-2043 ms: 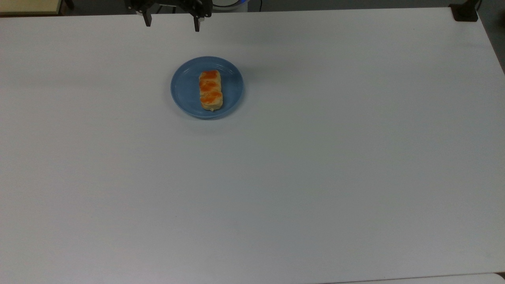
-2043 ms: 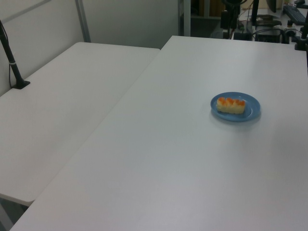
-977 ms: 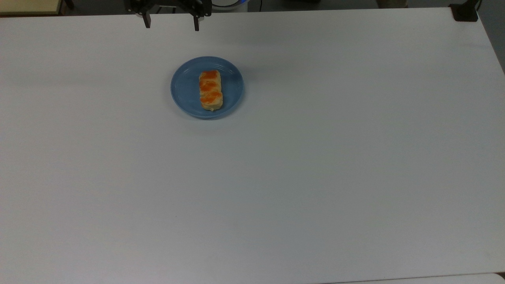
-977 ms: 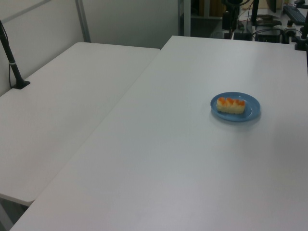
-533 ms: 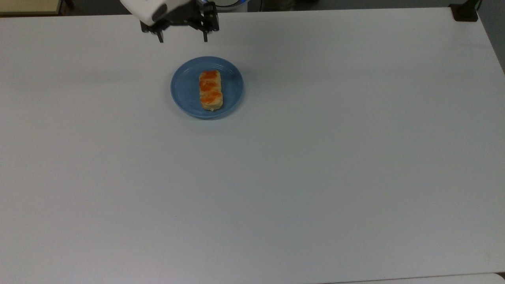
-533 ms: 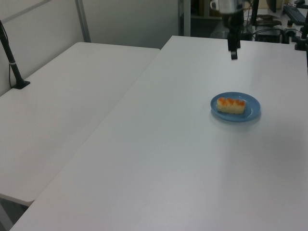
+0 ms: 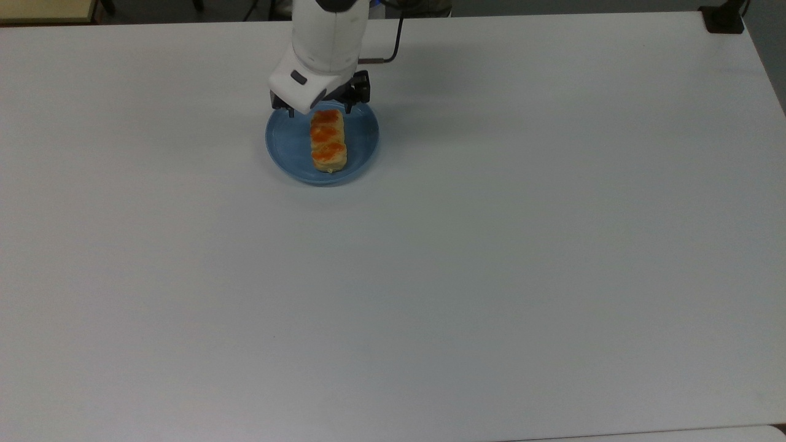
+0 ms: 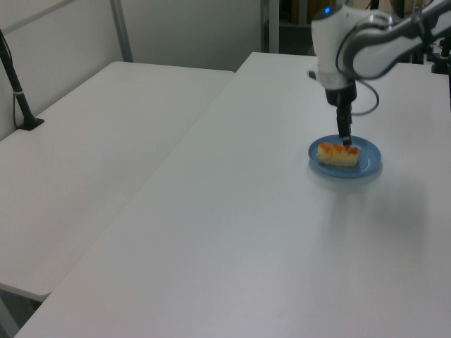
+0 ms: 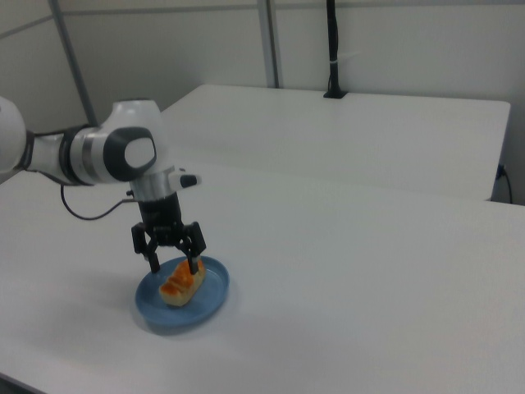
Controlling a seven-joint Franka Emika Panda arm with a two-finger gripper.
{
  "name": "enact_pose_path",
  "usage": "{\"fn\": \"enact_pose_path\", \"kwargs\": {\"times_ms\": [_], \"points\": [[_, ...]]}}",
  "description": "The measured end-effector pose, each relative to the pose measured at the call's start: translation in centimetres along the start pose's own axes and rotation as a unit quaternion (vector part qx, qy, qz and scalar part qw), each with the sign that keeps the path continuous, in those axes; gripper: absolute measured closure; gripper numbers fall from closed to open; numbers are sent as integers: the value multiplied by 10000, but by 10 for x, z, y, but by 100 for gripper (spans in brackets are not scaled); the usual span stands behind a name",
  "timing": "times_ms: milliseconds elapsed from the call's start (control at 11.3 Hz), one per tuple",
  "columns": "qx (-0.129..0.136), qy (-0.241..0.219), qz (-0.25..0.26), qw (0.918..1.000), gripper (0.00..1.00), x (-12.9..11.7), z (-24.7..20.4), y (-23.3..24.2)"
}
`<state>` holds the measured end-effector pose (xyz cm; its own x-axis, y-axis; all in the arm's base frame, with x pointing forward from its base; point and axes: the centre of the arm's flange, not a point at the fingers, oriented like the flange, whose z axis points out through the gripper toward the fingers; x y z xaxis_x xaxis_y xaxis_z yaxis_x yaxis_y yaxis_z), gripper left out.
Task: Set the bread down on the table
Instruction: 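Lower the open gripper over the glazed bread roll on the plate, then close the gripper on the bread roll and lift it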
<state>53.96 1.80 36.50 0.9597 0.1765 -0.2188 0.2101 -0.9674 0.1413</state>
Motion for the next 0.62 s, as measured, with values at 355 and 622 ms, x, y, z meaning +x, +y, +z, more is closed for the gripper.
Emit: {"fn": "enact_pose_path", "kwargs": {"times_ms": [355, 622], "points": [[-109, -8, 151, 9998, 3, 11, 46, -10], [-119, 49, 293, 9995, 28, 17, 52, -13]]}}
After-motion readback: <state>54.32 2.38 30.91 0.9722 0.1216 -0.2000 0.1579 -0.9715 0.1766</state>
